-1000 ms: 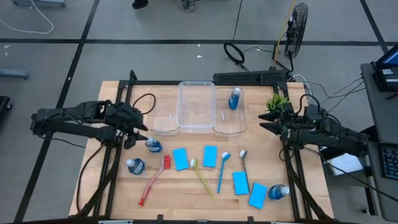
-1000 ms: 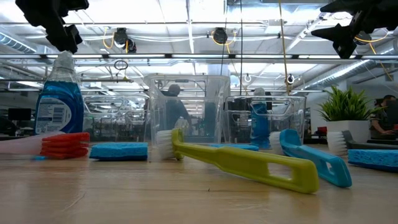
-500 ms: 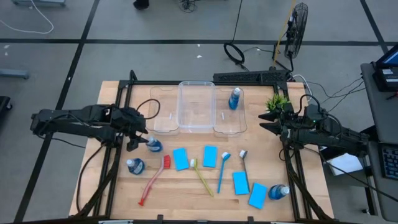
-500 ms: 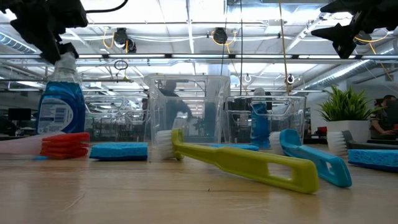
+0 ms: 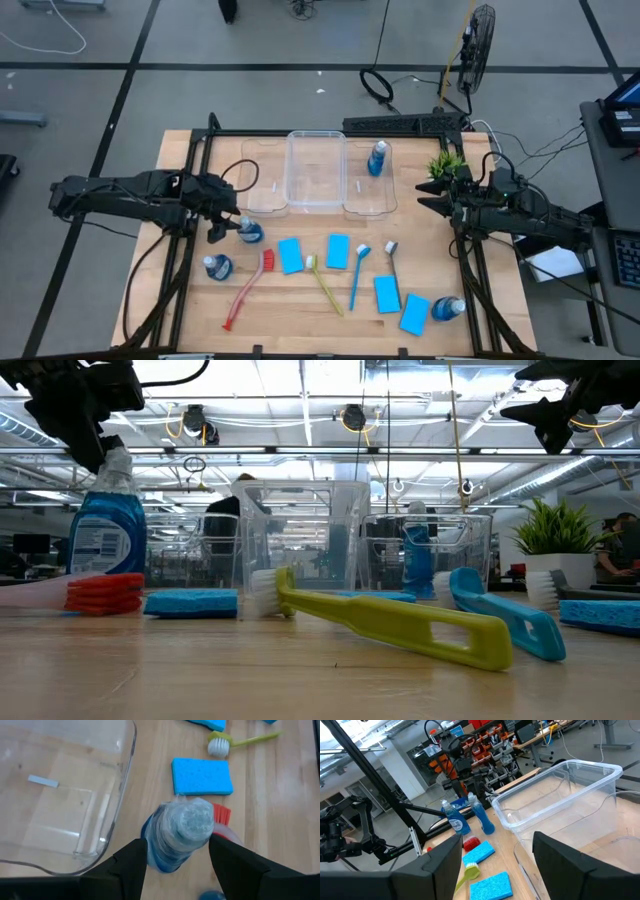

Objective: Pick & Place Kitchen Sink Supplies
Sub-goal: Put the blue dishwashing liquid into the right transparent bin

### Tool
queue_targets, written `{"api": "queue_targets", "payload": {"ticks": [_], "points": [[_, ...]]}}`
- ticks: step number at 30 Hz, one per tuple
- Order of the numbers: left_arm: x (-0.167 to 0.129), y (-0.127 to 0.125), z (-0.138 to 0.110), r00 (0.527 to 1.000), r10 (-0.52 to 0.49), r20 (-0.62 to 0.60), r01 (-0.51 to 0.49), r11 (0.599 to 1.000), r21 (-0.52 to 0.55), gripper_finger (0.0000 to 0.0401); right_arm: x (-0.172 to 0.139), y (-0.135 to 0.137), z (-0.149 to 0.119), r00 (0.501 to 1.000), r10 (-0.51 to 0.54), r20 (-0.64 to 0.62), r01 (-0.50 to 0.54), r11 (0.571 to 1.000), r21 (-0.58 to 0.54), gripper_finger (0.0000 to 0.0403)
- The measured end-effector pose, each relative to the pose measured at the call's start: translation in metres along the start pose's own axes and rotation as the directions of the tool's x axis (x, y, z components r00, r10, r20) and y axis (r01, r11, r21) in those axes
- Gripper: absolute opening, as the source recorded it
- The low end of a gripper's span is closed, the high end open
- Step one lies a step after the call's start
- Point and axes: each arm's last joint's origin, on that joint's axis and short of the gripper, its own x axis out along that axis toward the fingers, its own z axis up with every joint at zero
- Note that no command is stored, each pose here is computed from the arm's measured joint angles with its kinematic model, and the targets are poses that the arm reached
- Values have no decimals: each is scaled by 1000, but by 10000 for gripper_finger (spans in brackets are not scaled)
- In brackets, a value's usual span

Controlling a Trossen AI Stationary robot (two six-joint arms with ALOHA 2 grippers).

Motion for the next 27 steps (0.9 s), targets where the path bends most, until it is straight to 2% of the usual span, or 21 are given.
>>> {"api": "queue_targets", "payload": {"ticks": [22,27], "points": [[0,-1,5,998,-14,55,16,999,-40,215,0,0,0,1000,0,0,0,1000,0,228],[3,0,3,999,-13,52,15,999,-44,238,0,0,0,1000,0,0,0,1000,0,228]]}}
